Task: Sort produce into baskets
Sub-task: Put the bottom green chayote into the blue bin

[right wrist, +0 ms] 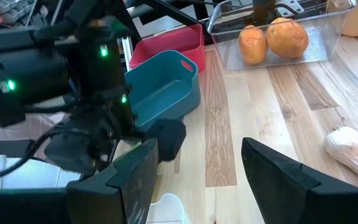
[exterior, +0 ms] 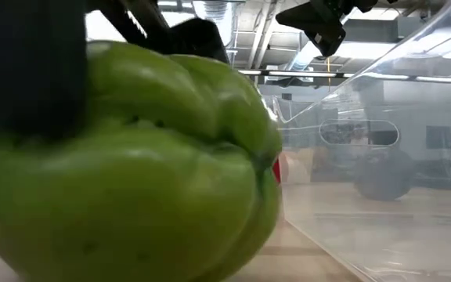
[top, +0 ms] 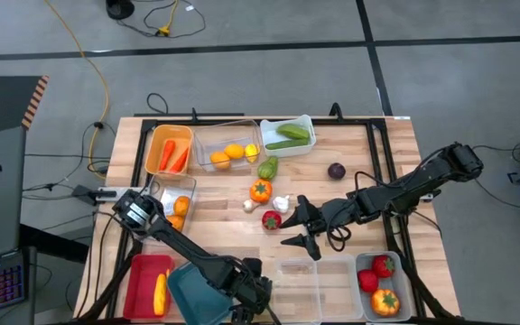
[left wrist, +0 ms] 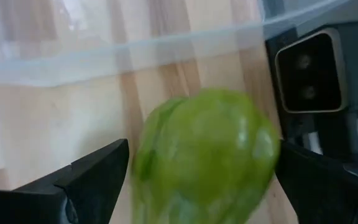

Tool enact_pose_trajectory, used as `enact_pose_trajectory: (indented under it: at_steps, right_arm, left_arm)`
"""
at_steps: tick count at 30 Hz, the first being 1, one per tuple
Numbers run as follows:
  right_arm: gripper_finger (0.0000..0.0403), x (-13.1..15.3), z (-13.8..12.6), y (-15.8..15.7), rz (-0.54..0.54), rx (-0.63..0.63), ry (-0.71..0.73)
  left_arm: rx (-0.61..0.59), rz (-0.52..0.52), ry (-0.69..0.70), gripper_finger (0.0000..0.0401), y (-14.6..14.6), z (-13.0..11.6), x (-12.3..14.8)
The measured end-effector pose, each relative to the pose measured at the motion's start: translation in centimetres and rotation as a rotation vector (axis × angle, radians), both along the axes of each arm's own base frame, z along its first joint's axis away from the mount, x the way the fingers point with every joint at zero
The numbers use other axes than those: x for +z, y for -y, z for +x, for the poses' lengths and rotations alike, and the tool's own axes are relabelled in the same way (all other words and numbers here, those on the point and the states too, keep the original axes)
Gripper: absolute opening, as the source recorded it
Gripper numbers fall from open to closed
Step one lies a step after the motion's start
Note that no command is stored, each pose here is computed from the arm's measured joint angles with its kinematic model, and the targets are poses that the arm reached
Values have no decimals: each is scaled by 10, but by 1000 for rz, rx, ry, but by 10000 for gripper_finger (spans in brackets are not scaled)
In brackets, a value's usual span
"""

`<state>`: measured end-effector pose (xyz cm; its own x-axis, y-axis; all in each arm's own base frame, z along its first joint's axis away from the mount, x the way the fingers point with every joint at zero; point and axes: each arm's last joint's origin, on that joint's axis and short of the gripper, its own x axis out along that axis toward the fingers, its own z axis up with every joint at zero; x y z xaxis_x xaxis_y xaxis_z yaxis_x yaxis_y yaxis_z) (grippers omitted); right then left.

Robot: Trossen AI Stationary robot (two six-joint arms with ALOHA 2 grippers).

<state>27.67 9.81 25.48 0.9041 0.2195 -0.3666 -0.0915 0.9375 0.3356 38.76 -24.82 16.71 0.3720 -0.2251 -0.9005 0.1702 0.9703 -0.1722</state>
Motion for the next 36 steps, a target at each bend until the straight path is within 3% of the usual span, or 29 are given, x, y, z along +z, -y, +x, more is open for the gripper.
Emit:
enact_pose_trajectory:
  at_steps: [6, 13, 17, 28, 36]
  right_arm:
    - [260, -1, 0, 0, -2, 0, -6]
    - [260, -1, 0, 0, -2, 0, -6]
    - [260, 0, 0, 0, -2, 0, -5]
    - [260, 0, 0, 0, -1, 0, -4]
    - [260, 0, 0, 0, -2, 0, -4]
  left_arm:
    - [13, 28, -10, 369, -3, 1, -5]
    - [-8, 30, -14, 312, -3, 1, -5]
    - [-17, 31, -43, 309, -3, 0, 2]
    - [-77, 148, -68, 324, -5, 1, 73]
    - [-30, 220, -247, 323, 5, -32, 95]
